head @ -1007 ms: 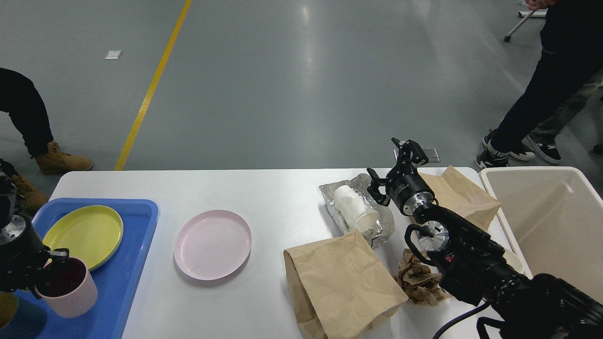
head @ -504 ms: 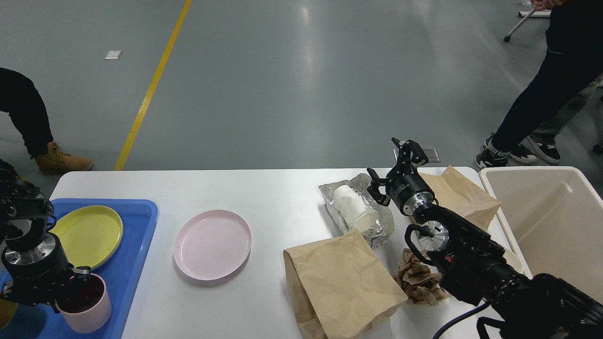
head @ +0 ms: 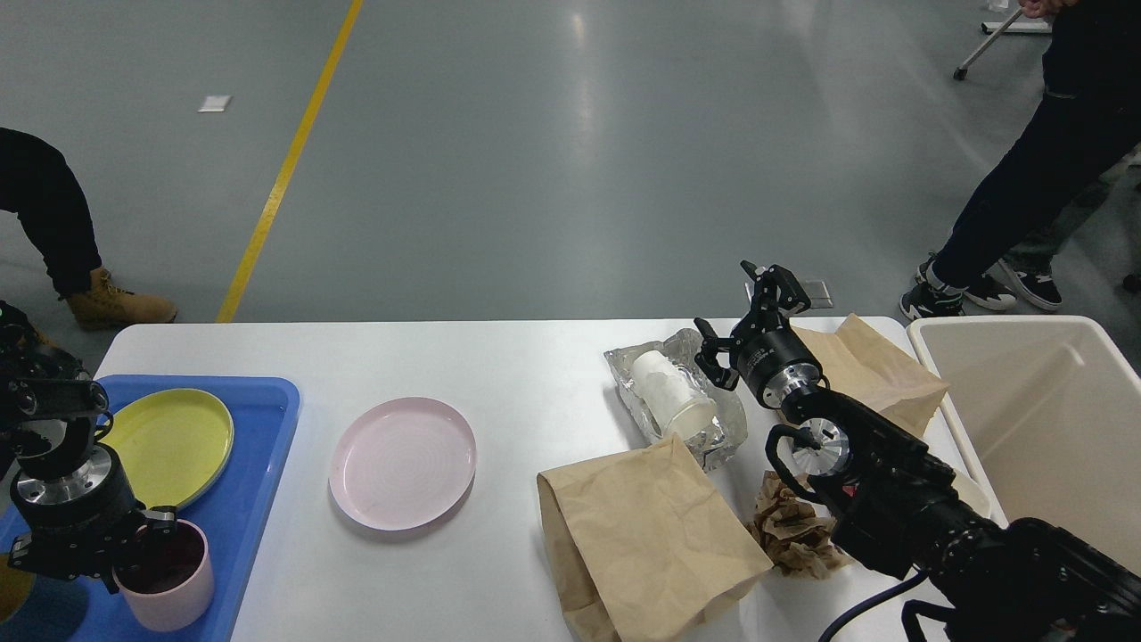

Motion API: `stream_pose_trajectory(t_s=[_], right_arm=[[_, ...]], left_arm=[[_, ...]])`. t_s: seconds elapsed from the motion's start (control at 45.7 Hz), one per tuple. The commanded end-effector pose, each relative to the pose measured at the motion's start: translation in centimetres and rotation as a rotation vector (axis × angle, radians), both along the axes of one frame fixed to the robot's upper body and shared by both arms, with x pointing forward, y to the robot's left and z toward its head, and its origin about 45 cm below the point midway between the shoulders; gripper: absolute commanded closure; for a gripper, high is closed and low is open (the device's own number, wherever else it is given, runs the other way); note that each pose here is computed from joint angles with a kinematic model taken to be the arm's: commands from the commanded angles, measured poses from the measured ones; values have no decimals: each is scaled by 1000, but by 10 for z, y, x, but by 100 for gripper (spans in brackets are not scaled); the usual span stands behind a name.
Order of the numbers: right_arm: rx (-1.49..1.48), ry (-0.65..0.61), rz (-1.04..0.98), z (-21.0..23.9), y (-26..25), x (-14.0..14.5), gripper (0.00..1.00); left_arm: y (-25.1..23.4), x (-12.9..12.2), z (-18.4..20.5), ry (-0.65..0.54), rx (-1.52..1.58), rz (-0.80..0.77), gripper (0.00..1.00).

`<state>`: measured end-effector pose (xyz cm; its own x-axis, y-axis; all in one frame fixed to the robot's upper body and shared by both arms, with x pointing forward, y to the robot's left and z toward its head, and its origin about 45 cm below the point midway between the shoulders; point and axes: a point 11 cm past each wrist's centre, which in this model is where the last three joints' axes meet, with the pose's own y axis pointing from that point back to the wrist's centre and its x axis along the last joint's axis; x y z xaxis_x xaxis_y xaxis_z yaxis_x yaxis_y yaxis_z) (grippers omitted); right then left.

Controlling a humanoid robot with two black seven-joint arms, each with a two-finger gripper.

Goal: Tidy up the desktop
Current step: 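Open the left gripper off the mug and raise it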

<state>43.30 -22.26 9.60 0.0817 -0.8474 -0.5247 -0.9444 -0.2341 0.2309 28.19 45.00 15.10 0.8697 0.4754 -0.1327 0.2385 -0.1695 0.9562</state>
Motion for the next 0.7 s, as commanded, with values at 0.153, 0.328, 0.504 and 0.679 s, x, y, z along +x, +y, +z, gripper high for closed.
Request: stream_pose_trajectory(t_s=[0.153, 0.328, 0.504, 0.679], right_arm=[[0, 0, 0, 0, 0, 0, 0], [0, 0, 0, 0, 0, 0, 0], [0, 0, 0, 0, 0, 0, 0], [0, 0, 0, 0, 0, 0, 0]], left_arm=[[-1, 0, 4, 1, -15, 9, 66], [5, 3, 19, -4, -23, 22, 39], [10, 5, 52, 35, -87, 43, 26], [15, 30, 112, -78, -75, 34, 26]])
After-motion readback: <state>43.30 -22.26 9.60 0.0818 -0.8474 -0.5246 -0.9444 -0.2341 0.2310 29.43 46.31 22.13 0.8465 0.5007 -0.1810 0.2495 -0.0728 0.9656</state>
